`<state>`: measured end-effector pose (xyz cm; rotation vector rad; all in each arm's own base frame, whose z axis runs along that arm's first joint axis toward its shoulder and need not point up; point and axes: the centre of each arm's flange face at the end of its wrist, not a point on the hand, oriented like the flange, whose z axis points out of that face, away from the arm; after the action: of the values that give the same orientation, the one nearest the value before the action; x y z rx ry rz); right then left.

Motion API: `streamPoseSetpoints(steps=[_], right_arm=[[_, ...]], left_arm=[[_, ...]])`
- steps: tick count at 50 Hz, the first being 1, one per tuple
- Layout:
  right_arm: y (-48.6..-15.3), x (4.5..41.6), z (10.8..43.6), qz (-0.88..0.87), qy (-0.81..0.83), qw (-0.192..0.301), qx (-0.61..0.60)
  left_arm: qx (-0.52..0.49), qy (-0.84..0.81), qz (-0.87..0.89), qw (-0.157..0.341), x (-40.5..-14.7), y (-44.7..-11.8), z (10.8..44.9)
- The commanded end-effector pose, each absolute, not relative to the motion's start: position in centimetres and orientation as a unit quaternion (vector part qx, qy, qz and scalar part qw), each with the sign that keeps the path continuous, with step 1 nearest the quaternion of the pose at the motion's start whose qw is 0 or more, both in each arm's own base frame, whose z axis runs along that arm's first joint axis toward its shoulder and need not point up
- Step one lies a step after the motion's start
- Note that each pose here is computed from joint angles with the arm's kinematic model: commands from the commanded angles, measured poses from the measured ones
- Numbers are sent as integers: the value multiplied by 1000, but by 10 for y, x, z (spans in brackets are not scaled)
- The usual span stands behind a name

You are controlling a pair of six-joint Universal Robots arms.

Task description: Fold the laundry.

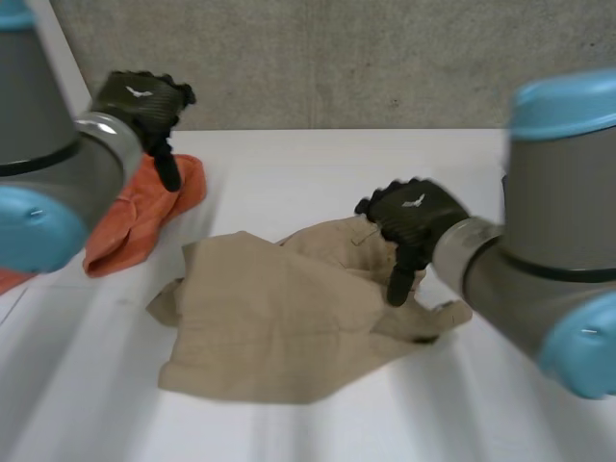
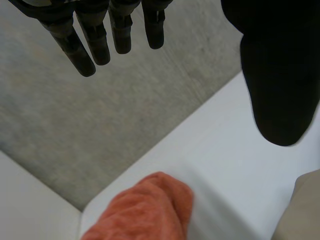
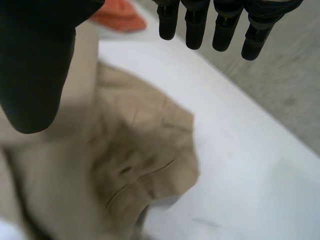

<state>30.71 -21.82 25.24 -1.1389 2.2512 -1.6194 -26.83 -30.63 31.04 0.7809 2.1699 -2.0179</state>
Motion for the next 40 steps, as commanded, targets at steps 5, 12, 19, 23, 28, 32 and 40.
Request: streamPoseSetpoints(steps=[5,12,19,23,28,32,40], right_arm=[[-196,249,265,-495,769,21,-405],[-173,240,210,-436,775,4,-456],[-178,246,166,-499,760,24,-416],[-184,254,152,-528,749,35,-399],[-189,258,154,-547,747,55,-374],[-190,260,175,-569,738,69,-357],[-184,258,233,-615,717,99,-313]], left_arm=[[318,733,-601,10,-243,-215,275],[369,780,-505,-14,-245,-192,206],[380,788,-484,-4,-253,-209,157],[394,787,-475,-1,-258,-214,142],[401,775,-489,-8,-267,-216,143],[409,767,-494,-16,-274,-209,144],[420,760,-495,-28,-282,-199,143]])
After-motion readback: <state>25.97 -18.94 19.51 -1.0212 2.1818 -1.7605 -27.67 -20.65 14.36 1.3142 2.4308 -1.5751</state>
